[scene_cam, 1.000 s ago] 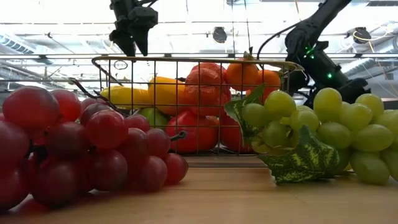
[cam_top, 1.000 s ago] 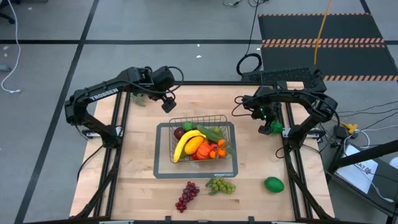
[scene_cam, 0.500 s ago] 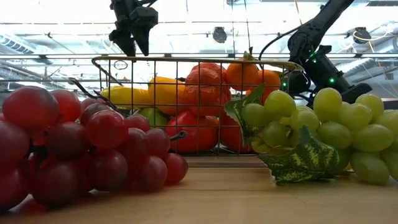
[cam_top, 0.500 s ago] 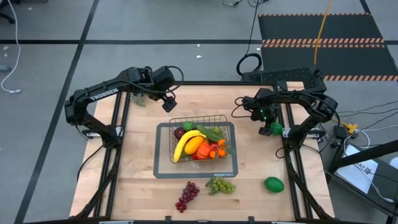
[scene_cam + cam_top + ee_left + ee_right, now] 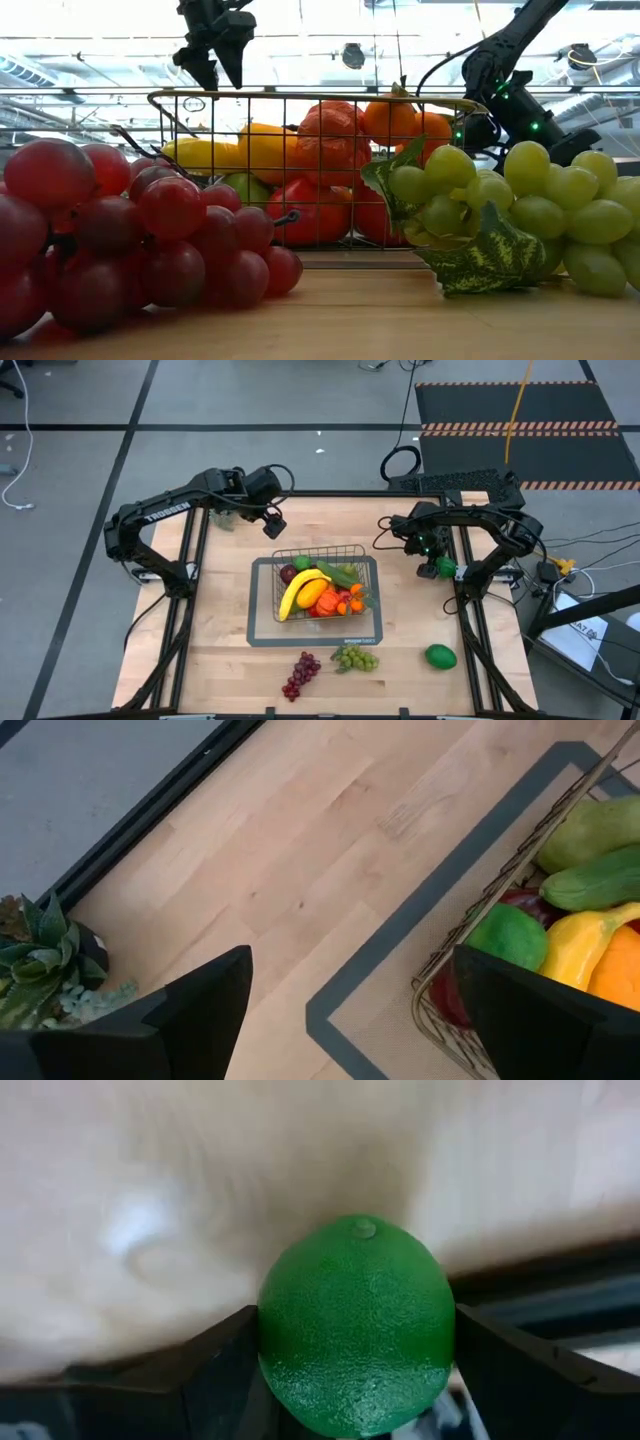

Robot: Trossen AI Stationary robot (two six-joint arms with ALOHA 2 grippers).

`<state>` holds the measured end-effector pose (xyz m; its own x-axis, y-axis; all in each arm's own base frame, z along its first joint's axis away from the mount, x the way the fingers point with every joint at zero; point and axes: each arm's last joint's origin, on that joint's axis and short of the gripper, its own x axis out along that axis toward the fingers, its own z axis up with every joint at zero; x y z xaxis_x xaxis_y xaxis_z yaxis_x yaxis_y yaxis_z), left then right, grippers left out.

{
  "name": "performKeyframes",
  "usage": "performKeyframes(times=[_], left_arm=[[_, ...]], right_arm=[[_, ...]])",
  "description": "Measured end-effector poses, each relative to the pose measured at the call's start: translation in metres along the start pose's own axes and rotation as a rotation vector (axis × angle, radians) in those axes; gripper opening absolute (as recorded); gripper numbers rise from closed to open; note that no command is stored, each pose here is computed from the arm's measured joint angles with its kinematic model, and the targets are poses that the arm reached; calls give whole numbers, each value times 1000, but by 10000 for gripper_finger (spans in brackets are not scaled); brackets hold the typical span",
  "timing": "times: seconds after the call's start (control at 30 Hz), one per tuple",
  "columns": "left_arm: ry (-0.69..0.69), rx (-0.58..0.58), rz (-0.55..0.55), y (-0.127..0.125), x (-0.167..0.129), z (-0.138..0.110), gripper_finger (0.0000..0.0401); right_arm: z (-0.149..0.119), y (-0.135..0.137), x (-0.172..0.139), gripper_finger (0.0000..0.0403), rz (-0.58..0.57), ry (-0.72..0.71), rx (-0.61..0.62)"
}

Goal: Build produce basket
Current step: Put the top lime into the gold wire basket

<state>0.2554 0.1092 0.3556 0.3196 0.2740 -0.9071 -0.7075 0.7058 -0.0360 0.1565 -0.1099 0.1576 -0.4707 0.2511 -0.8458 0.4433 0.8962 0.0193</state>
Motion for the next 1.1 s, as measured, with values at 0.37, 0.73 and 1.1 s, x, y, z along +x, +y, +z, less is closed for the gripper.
performKeyframes(times=[0.37,0.73,1.1], left_arm=[[14,0,-35,-8,-1,-3,340],[17,55,-48,-16,-2,-7,340],[43,7,-56,-14,-2,-8,340]], right_arm=[[-7,10,-30,302,348,-242,170],[-52,23,-84,302,735,-512,372],[-82,71,-132,302,1011,-916,534]])
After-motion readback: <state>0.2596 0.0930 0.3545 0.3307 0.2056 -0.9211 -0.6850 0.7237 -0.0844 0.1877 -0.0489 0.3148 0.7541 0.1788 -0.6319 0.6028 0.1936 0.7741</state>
